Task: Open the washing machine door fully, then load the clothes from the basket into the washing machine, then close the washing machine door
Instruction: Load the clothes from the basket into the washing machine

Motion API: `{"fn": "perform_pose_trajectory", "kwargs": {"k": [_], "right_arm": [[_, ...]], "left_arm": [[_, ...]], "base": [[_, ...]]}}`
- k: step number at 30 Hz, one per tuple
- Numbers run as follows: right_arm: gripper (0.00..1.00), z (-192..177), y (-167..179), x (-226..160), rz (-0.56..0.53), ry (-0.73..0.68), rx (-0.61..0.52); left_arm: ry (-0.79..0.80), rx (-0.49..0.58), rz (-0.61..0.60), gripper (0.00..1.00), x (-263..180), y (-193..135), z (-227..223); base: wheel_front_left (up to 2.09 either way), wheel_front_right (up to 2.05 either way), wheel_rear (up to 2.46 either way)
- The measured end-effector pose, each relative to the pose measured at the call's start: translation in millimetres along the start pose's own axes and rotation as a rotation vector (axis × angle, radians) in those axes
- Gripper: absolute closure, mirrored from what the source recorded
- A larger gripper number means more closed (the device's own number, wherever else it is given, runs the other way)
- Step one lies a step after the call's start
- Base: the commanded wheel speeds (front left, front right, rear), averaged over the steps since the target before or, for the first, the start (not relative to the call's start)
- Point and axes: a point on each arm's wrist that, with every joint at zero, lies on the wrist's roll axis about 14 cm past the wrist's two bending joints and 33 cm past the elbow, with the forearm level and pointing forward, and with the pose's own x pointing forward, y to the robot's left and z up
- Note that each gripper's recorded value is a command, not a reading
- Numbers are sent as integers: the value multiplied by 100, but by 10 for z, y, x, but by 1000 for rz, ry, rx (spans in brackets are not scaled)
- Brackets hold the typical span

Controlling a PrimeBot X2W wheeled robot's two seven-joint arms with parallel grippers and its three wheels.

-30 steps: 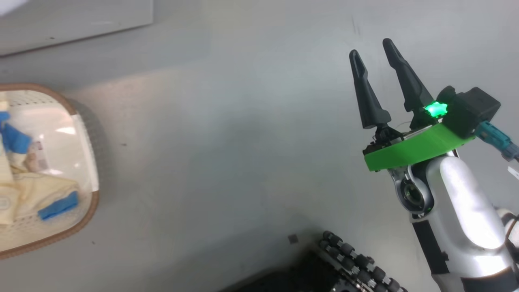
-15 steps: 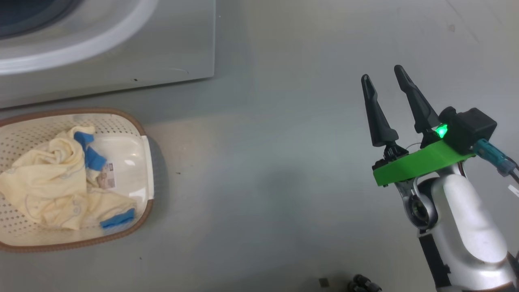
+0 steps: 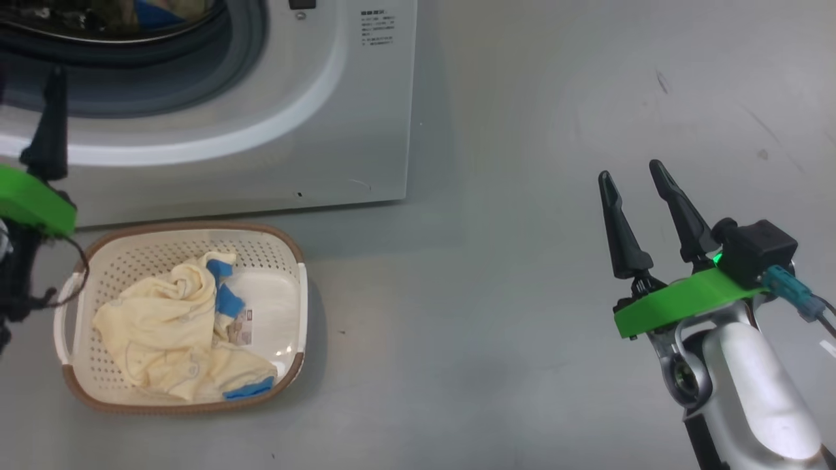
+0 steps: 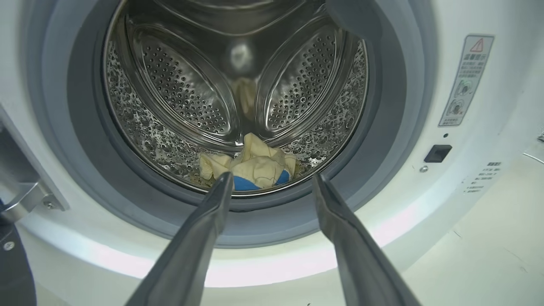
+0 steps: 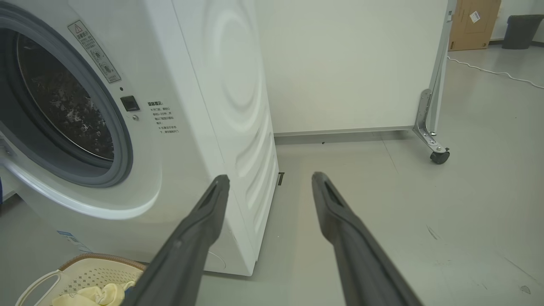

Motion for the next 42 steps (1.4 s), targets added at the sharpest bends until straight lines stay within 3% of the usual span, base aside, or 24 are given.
{"fn": "perform_pose_trajectory", "kwargs": {"k": [6,10,16,23,27,42], "right_arm": [[0,128,85,-108,16,-28,1],[0,160,115,-210,18,-33,6],[0,172,189,-296,34,-33,11],[0,241,190,-356,32,-50,9],[0,186,171,-414,23,-34,12],[0,140,93,-418,0,-22,12]], "left_arm": [[-24,-11,44,0,-460,-89,-48],[-45,-82,83,0,-745,-167,-125],[-73,-73,134,0,-1062,-172,-158],[-94,-89,170,0,-1288,-277,-252],[-89,-41,195,0,-1391,-305,-323],[-85,31,196,0,-1395,-453,-442]], "base": [[0,0,0],[0,0,0],[0,0,0],[0,0,0],[0,0,0],[0,0,0]]}}
